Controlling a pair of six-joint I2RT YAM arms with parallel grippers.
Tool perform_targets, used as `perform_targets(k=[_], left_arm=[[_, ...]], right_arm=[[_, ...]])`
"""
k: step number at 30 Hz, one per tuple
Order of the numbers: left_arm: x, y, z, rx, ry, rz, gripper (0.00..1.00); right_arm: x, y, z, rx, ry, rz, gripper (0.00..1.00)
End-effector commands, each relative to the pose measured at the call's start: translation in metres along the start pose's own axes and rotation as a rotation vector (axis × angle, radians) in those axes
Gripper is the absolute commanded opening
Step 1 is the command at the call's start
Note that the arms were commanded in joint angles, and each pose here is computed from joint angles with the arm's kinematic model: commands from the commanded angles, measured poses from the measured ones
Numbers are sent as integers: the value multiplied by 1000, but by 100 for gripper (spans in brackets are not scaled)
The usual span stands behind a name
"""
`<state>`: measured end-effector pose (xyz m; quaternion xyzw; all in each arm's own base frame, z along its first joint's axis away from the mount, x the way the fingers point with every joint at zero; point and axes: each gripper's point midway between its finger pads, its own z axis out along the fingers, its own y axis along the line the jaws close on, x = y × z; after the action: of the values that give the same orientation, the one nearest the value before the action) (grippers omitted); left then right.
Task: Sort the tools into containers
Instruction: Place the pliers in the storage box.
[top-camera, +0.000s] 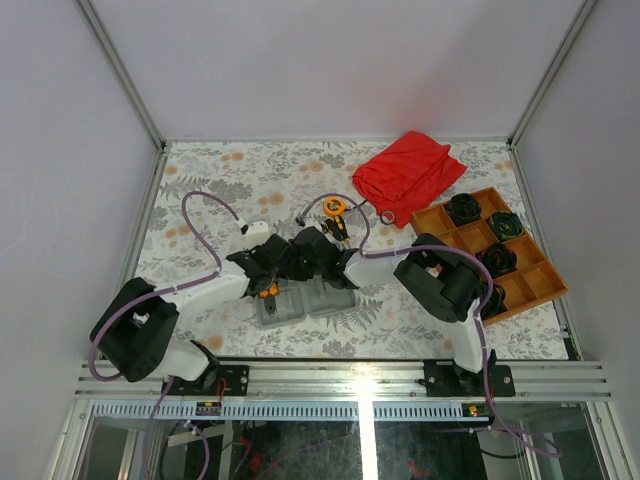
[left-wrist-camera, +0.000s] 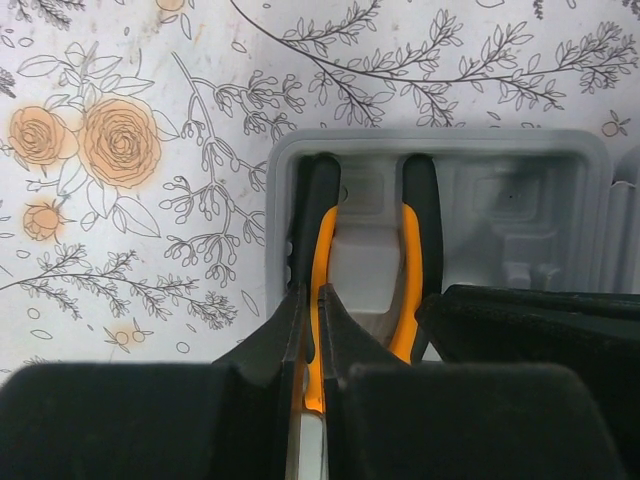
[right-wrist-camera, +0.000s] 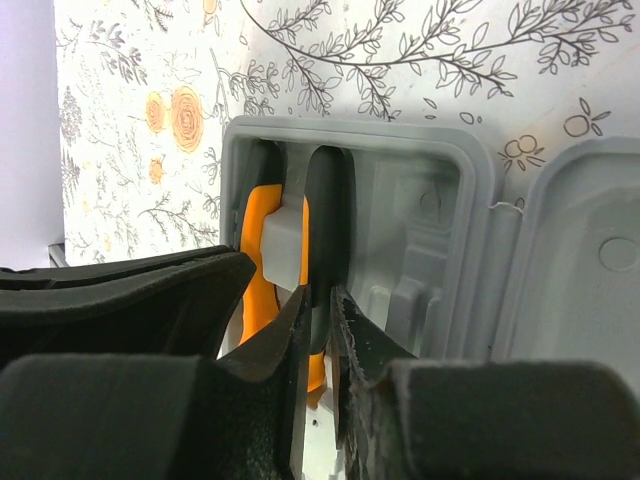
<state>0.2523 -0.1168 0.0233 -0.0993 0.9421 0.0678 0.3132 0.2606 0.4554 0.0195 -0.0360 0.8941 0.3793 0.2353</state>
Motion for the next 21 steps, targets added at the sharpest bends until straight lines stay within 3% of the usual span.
perform_targets(k=[1,12,21], left_arm=[[89,-24,-3,152,324,34,0],[83,-4,-3,49,294,24,0],[56,-6,-14,40,235,29,1]], right_arm=[[94,-67,12,180,208,-15,16],[16,-6,-42,-26,20,-11,29],[0,-25,-102,5,-97,-37,40]])
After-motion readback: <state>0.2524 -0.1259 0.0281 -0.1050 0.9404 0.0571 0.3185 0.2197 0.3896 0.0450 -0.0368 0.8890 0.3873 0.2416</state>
